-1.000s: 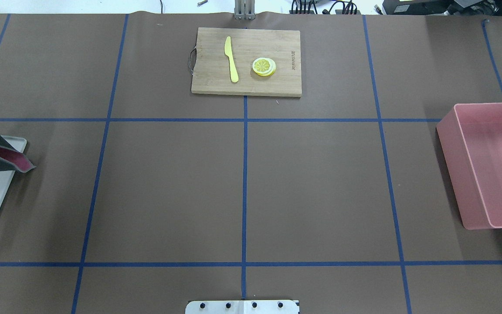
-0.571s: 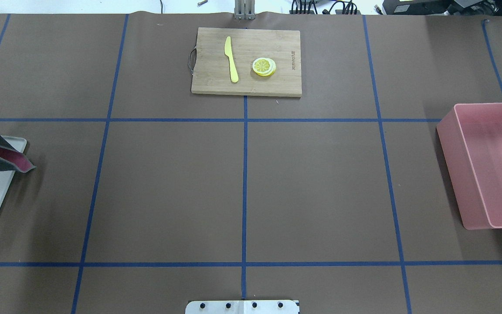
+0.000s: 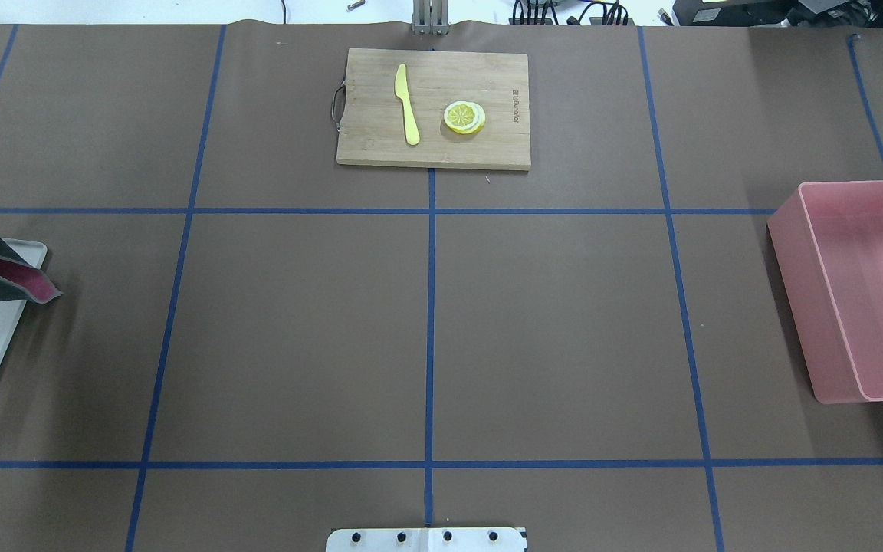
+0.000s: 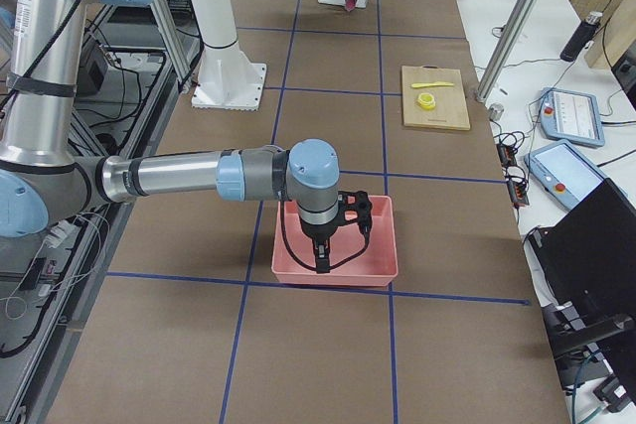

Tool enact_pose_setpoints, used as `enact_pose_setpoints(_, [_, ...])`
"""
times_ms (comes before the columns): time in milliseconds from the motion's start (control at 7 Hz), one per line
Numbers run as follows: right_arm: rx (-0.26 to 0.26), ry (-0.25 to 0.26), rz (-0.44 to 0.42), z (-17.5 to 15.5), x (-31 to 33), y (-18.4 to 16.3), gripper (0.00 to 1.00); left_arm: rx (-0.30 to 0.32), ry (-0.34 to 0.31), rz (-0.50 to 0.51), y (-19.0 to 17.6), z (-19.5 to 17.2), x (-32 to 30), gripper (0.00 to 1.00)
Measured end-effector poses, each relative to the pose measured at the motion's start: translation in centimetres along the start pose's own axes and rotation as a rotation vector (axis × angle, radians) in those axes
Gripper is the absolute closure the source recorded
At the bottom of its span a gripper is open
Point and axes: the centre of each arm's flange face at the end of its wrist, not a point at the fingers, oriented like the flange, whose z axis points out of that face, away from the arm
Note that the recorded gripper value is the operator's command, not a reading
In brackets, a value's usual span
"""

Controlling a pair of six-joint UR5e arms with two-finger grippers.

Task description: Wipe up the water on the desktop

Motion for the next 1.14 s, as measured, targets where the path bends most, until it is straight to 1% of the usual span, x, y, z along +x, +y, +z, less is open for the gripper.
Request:
enact_pose_setpoints(286, [0.001,-0.001,-0.001,0.0,0.0,0.0,0.0,0.0,0.0,0.004,-1.1,0.5,0.1,0.34])
enact_pose_setpoints(429, [0.001,-0.001,-0.001,0.0,0.0,0.0,0.0,0.0,0.002,0.006,-1.0,0.5,0.1,0.34])
enact_pose_setpoints(571, [0.001,-0.001,-0.001,0.0,0.0,0.0,0.0,0.002,0.003,0.007,-0.9,0.4,0.1,0.36])
enact_pose_setpoints(714, [0.0,-0.001,0.0,0.0,0.0,0.0,0.0,0.004,0.006,0.012,-0.8,0.2,0.1,0.48])
enact_pose_setpoints(1000, [0.0,-0.001,0.0,0.0,0.0,0.0,0.0,0.008,0.012,0.021,-0.3,0.1,-0.1,0.74])
enact_pose_setpoints(1143, [0.0,-0.001,0.001,0.0,0.0,0.0,0.0,0.01,0.014,0.024,0.0,0.0,-0.3,0.84])
